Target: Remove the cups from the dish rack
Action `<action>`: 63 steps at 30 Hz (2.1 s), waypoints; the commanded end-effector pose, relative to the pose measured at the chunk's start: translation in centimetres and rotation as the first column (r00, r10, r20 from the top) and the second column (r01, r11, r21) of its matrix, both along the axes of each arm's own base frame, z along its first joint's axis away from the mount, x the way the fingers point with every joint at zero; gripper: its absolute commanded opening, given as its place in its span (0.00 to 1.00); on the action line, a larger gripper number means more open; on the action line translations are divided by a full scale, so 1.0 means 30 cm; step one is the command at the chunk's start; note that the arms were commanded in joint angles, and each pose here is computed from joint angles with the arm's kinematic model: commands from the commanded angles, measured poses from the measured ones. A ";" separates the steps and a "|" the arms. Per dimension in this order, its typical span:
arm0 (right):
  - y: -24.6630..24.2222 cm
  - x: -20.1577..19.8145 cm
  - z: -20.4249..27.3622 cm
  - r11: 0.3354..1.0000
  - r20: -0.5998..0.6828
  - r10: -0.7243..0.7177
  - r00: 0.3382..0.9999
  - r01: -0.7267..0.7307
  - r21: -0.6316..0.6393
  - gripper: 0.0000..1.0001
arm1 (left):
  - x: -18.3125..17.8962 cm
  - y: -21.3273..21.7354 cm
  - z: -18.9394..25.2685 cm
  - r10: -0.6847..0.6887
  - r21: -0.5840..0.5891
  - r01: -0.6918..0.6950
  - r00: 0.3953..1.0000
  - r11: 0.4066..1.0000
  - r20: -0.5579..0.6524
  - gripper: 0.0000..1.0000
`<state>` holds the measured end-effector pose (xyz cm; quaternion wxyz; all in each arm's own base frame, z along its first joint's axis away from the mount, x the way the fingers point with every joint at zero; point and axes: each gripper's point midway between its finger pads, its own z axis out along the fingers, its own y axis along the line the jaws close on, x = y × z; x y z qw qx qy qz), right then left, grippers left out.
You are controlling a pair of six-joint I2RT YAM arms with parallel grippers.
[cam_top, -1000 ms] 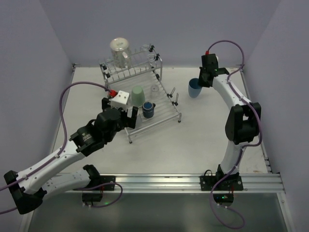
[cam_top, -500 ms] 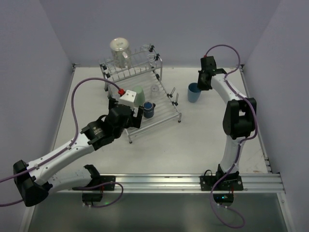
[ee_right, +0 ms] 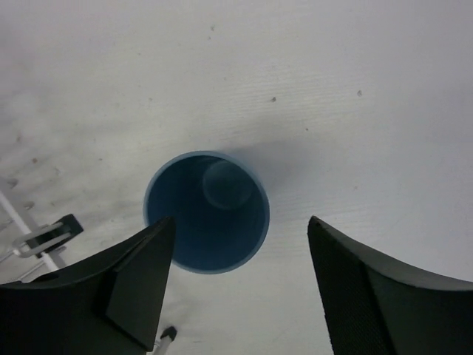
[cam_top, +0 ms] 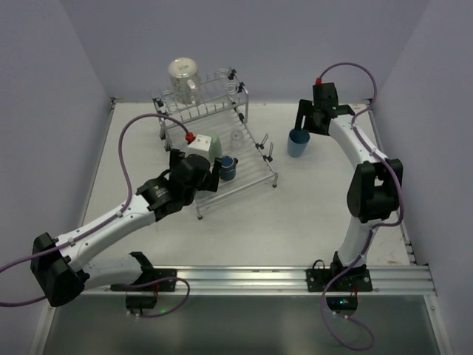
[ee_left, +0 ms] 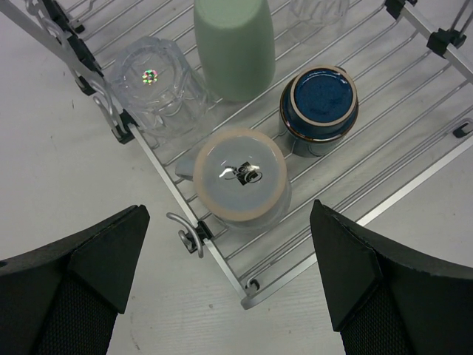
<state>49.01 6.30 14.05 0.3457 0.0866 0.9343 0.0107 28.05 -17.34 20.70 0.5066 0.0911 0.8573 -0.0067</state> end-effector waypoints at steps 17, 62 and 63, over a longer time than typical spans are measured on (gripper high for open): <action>0.199 -0.317 0.453 0.885 0.482 0.058 0.874 -0.268 0.379 0.91 | 0.166 -0.055 -0.064 0.034 -0.091 -0.040 0.997 0.995 -0.067 0.82; 0.386 -0.558 0.566 0.716 0.591 0.196 0.782 -0.526 0.459 0.91 | 0.057 0.057 0.170 0.069 -0.188 -0.058 0.996 0.980 0.051 0.13; 0.397 -0.577 0.557 0.696 0.594 0.204 0.778 -0.542 0.471 0.91 | 0.052 0.060 0.198 0.066 -0.205 -0.051 0.996 0.978 0.064 0.13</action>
